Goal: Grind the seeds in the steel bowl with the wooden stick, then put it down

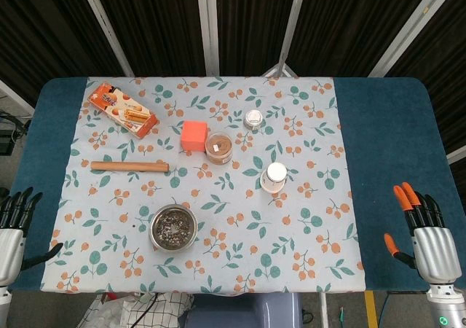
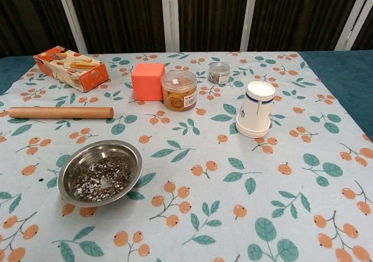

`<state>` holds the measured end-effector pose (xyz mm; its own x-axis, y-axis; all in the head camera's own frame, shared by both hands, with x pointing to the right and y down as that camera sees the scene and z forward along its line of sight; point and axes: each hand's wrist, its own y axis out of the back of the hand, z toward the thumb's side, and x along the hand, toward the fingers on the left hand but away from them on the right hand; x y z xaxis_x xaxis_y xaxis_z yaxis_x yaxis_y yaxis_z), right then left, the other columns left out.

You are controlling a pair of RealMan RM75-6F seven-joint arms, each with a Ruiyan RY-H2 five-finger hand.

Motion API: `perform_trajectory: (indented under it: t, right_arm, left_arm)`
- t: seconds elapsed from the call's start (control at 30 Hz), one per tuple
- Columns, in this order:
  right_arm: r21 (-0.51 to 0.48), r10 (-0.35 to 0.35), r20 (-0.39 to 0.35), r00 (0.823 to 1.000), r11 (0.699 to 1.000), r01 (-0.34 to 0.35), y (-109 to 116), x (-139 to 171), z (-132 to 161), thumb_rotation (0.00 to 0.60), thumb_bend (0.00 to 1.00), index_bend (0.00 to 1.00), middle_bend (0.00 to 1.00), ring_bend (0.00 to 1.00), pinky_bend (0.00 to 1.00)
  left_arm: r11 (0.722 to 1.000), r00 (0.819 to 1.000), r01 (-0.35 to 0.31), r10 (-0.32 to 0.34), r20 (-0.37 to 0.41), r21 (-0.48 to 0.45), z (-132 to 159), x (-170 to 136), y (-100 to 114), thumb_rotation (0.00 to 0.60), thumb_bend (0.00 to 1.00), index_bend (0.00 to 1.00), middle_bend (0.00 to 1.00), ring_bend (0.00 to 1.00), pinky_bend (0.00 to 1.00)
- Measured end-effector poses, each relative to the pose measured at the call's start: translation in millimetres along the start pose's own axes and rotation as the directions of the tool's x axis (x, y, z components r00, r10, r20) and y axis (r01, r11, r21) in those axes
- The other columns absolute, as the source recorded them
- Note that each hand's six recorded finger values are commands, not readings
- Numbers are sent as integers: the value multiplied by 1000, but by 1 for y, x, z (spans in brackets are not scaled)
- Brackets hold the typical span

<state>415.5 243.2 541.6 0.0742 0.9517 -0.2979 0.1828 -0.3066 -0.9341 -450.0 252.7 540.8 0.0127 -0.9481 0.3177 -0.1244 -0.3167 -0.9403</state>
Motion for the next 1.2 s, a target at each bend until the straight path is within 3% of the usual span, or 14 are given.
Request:
perform_trajectory:
  t: [0.73, 0.93, 1.2]
  right_arm:
    - [-11, 20, 10, 1000, 1000, -20, -3, 0, -1, 600, 366, 0, 0, 0, 0]
    - [-25, 22, 11, 1000, 999, -22, -2, 0, -1, 600, 367, 0, 0, 0, 0]
    - [-40, 35, 12, 999, 999, -35, -3, 0, -1, 600, 367, 0, 0, 0, 0]
  left_arm:
    - [1000, 1000, 23, -23, 5, -5, 3, 11, -3, 600, 69, 7, 0, 0, 0]
    - [998, 998, 54, -54, 16, -12, 14, 34, -3, 600, 129, 155, 63, 0, 0]
    - [992, 996, 79, -82, 28, 95, 38, 96, -4, 600, 232, 263, 223, 0, 0]
